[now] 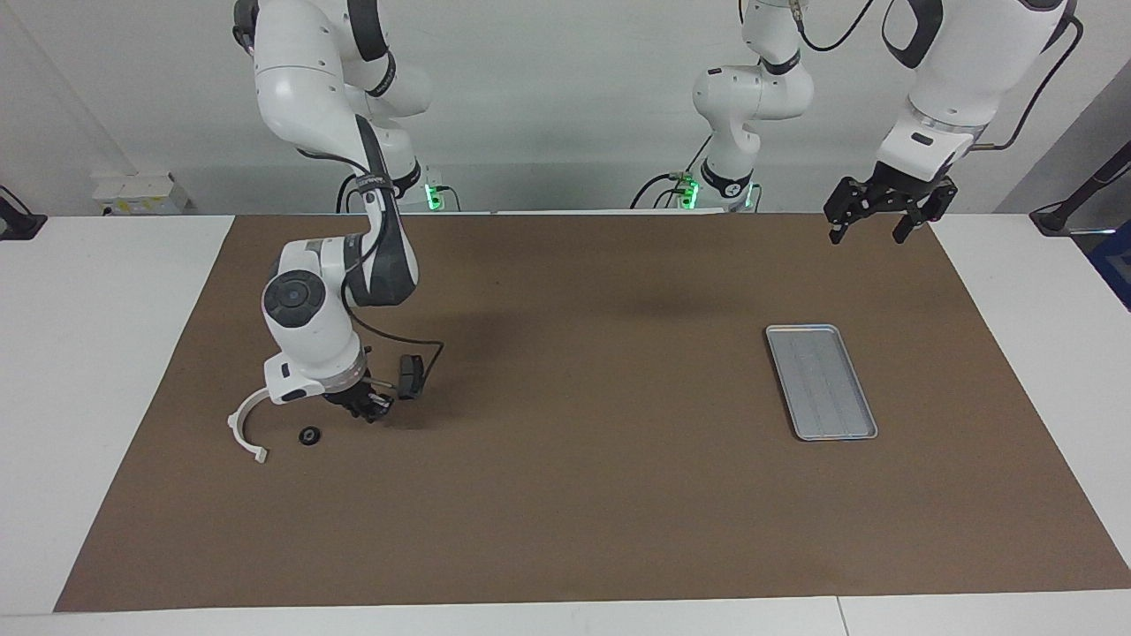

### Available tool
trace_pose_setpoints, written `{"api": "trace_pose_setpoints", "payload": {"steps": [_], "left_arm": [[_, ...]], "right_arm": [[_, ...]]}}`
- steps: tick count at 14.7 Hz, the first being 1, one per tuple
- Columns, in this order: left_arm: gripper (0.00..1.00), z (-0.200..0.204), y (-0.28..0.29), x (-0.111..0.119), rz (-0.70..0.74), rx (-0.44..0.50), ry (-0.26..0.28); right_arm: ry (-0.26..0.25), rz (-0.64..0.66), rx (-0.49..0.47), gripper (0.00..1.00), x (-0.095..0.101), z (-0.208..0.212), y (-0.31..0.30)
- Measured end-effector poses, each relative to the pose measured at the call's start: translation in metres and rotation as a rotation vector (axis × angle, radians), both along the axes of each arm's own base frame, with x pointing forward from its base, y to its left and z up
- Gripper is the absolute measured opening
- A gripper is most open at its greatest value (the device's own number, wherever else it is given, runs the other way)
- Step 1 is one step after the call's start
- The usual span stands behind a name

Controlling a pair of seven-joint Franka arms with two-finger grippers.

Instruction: Pick bearing gear from pile to tray

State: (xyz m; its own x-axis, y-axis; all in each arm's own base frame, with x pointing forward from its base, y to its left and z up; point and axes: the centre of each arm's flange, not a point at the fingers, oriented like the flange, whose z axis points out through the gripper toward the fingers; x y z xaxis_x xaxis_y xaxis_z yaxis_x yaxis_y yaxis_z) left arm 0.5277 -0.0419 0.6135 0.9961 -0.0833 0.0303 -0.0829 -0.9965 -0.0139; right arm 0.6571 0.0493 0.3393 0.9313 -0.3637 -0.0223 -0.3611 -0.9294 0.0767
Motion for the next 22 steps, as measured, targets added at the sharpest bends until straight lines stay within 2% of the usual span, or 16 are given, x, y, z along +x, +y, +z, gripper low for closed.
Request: {"api": "trace_pose_setpoints", "payload": {"steps": [5, 8, 11, 19, 22], "left_arm": [[1.00, 0.000, 0.000, 0.000, 0.000, 0.000, 0.000], [1.00, 0.000, 0.000, 0.000, 0.000, 0.000, 0.000], [1.00, 0.000, 0.000, 0.000, 0.000, 0.000, 0.000], [1.00, 0.000, 0.000, 0.000, 0.000, 0.000, 0.000], [1.00, 0.000, 0.000, 0.000, 0.000, 0.000, 0.000]], "right_arm": [[0.055, 0.027, -0.010, 0.24, -0.015, 0.087, 0.012], [0.042, 0.075, -0.011, 0.24, -0.035, 0.143, 0.043], [0.021, 0.104, -0.002, 0.24, -0.058, 0.178, 0.086], [-0.005, -0.126, 0.069, 0.24, -0.111, 0.190, 0.229], [-0.028, -0.215, 0.089, 0.24, -0.135, 0.178, 0.286]]}}
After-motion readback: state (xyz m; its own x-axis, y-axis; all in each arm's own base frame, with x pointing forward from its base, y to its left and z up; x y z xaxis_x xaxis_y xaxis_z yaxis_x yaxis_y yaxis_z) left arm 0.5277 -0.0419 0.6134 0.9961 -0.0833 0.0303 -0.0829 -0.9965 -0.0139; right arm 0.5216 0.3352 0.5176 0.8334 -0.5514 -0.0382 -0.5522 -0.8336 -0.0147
